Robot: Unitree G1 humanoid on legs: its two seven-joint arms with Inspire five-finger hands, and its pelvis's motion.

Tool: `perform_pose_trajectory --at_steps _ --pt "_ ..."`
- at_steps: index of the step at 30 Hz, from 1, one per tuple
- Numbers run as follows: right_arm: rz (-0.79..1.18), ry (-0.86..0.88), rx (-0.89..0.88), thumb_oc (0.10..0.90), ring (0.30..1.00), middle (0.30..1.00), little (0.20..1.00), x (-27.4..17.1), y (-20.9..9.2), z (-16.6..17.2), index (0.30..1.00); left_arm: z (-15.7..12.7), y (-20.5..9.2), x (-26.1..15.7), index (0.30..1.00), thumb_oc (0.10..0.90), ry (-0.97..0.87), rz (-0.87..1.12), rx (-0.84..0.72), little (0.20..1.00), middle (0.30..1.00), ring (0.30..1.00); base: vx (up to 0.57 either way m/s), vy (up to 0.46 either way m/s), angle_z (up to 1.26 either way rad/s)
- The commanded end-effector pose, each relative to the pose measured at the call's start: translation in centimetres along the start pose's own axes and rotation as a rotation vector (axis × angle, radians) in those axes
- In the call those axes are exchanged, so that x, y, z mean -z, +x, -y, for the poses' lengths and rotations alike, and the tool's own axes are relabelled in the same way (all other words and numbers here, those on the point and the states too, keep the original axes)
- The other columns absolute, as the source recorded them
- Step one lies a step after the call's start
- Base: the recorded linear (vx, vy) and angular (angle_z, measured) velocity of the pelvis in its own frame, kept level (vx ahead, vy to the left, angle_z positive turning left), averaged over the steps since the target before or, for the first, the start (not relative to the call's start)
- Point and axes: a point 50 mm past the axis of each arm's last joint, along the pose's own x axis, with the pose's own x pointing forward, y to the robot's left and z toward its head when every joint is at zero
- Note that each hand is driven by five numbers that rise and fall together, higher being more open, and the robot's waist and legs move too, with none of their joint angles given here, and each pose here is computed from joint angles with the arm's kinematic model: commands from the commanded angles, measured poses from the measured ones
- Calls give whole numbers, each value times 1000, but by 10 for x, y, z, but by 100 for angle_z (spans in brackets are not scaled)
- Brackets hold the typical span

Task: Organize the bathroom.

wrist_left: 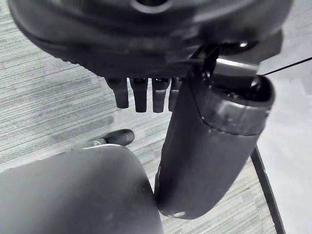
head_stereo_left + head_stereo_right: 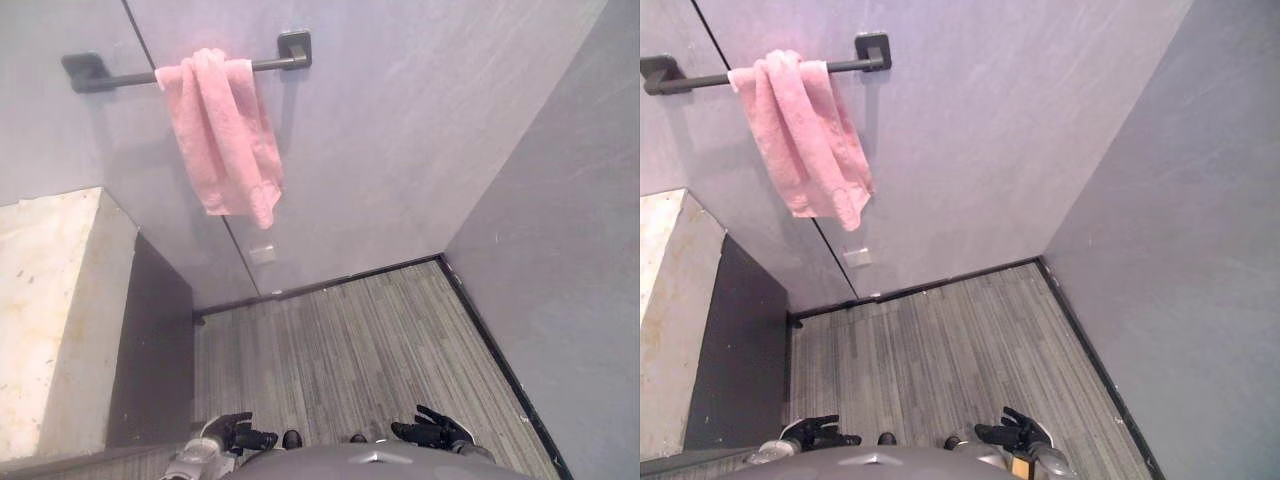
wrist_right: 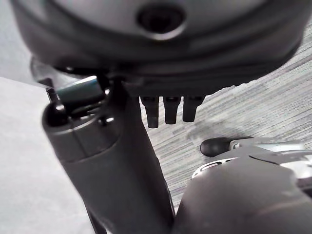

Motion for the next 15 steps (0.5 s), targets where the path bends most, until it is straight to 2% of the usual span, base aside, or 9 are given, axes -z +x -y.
perform_pose_trajectory --at_steps 1,15 --pt "49 -29 9 800 900 900 900 -16 3 4 900 6 3 -8 900 800 50 -3 23 900 900 900 0 0 0" --pt "59 -18 10 800 900 900 900 -17 3 2 900 4 4 -9 900 800 62 -10 -8 900 900 900 0 0 0"
